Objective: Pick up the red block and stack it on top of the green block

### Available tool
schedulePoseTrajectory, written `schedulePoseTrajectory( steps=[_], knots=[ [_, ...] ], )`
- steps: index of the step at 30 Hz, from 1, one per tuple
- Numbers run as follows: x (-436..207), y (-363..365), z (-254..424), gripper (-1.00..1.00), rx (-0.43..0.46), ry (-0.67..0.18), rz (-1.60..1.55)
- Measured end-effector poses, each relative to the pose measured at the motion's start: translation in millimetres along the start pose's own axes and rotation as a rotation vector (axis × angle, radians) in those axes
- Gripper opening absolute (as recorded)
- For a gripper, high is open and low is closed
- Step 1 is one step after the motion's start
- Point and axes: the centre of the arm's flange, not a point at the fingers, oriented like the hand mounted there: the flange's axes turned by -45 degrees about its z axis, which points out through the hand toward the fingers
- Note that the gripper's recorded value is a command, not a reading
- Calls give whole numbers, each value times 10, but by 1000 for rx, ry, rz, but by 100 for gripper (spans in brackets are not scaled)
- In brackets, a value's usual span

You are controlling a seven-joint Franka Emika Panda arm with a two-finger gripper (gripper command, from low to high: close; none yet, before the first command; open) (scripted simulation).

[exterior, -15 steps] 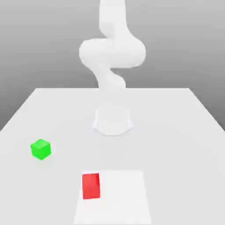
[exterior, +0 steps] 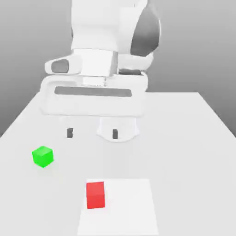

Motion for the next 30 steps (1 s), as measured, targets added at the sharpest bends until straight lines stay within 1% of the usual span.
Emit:
schedulePoseTrajectory(
  steps=[5, 7, 11, 12, 19, 25, 30],
  knots=[
    [-545, 16, 904, 0, 46, -157, -24],
    [-632, -7, 1142, 0, 53, -175, -30],
    [-732, -32, 1560, 0, 55, -181, -32],
    [-750, -37, 1624, -100, 55, -182, -32],
    [-750, -39, 1623, -100, 55, -182, -32],
    [-656, 8, 1082, -100, 54, -182, -27],
    [-1092, 829, 813, -100, -1, -194, 245]
  ],
)
